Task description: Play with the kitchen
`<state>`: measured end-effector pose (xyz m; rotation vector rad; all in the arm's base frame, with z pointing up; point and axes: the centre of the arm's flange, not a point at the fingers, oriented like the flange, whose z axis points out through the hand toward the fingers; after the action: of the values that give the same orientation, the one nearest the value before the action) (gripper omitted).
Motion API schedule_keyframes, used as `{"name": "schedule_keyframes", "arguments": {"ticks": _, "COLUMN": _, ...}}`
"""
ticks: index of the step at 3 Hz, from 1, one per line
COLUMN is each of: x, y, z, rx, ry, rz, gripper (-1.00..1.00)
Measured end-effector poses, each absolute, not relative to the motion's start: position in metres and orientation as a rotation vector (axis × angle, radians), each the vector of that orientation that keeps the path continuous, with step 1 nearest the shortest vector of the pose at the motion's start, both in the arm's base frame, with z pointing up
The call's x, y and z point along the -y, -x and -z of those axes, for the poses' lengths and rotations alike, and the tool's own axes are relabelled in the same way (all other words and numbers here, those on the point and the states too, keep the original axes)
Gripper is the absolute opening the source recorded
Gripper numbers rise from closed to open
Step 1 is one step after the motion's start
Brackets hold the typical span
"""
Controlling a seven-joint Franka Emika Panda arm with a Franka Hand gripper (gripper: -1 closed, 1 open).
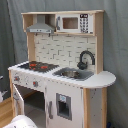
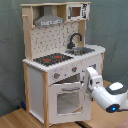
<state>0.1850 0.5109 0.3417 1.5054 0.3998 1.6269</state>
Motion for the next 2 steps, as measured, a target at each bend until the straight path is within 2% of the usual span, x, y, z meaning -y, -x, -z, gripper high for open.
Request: {"name": "schedule_keyframes", "arguments": {"ticks": 2, "x": -0.511, "y": -0.179, "z": -0.384, "rx": -0.492, "ry": -1.465, "rz": -1.520, "gripper": 1.00}}
